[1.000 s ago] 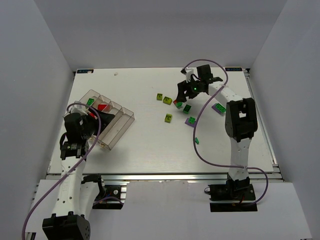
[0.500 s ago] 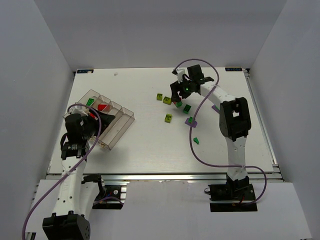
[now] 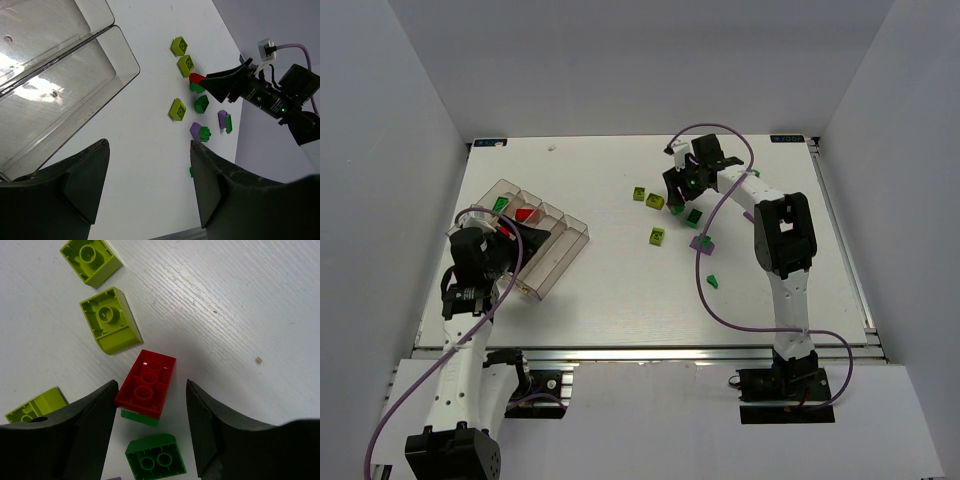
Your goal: Sort the legos into containers by color
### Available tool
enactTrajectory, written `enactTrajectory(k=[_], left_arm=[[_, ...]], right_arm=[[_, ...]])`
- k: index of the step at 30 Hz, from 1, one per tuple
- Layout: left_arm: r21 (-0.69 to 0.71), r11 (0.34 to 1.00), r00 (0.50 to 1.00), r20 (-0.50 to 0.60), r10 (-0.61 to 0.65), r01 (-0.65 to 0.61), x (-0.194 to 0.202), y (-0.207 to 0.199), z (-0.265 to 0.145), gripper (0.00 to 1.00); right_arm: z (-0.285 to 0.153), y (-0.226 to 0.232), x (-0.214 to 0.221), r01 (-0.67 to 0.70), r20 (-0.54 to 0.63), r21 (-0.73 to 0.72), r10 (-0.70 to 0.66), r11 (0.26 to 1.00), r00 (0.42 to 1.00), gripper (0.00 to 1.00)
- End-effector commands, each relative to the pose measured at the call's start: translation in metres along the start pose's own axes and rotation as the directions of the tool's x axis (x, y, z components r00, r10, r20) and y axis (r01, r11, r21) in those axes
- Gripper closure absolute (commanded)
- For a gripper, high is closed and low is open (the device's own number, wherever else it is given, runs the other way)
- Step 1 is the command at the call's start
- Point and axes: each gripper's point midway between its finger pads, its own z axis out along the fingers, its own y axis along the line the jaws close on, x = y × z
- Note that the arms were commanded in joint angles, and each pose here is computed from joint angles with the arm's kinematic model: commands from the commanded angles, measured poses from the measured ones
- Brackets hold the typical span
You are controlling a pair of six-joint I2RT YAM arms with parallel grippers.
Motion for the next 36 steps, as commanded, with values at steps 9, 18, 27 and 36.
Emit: enactTrajectory(k=[9,18,27,36], left_arm=[[0.027,1.0,1.0,0.024,0.009,-0.009,-0.008,-0.011,-0.005,0.25],[0.106,0.994,1.0,0.028,-0.006,0.003,-0.012,-0.029,-0.006,0.25],[0.43,0.891,0.989,-0.07,-0.127,0.145,0.006,-0.083,-0.013,0.24],[0.511,0.858,0.993,-0.12,0.013,0.05,0.039,-0.142,-0.004,0.23]], right_arm=[[0.002,-0.004,-0.017,0.016,0.039,0.014,-0.016,1.0,0.999,0.44],[-0.017,-0.002,-0.034,0.016,0.083,0.01,-0.016,1.0,0.996,0.76],[-0.125,0.033,-0.083,-0.123,0.274,-0.291,0.206,0.949,0.939,1.0],[-0.2,0.099,-0.109,-0.305,0.256,-0.544,0.5,0.782,0.827,1.0]])
